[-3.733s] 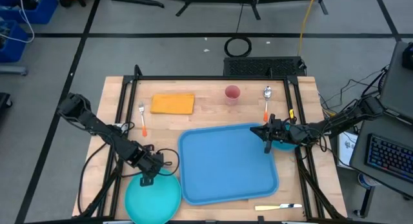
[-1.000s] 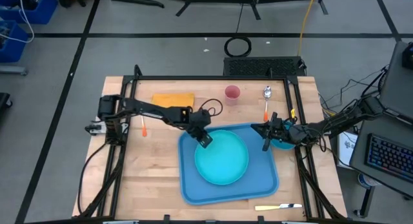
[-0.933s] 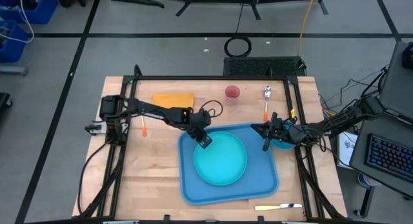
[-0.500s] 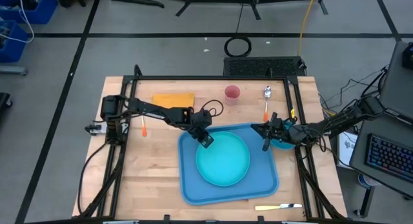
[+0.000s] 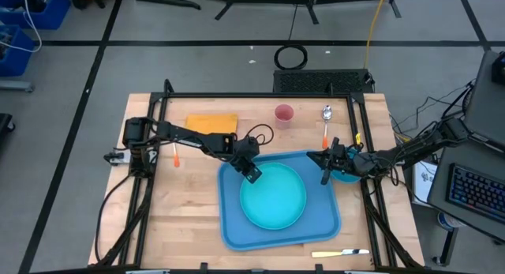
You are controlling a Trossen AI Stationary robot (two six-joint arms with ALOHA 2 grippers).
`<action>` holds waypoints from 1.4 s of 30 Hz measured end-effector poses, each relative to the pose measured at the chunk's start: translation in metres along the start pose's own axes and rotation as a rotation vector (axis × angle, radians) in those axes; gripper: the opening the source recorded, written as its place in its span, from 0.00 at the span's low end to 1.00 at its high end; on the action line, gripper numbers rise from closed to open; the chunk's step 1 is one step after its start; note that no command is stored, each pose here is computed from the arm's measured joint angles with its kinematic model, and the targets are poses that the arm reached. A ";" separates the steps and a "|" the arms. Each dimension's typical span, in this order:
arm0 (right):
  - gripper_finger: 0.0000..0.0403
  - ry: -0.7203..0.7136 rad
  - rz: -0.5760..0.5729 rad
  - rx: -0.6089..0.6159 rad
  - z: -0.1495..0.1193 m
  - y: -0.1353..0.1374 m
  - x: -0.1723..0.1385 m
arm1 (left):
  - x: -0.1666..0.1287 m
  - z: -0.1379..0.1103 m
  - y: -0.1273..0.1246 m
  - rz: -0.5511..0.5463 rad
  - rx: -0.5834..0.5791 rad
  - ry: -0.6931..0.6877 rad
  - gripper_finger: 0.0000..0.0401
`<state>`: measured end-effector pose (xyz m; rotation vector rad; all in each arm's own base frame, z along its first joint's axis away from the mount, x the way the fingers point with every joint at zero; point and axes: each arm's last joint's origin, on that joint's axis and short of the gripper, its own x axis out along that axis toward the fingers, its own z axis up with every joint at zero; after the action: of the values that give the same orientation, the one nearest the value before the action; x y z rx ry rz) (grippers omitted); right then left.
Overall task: Set up tray
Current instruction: Put the green plate on top of the blue tray
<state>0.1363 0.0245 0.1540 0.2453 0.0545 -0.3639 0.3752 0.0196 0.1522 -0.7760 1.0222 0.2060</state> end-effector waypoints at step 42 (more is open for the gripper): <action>0.01 0.006 -0.001 0.004 -0.001 0.000 0.000 | -0.009 -0.001 -0.010 -0.057 0.040 -0.011 0.22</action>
<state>0.1362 0.0245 0.1533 0.2500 0.0601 -0.3640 0.3749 0.0139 0.1643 -0.7663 0.9899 0.1407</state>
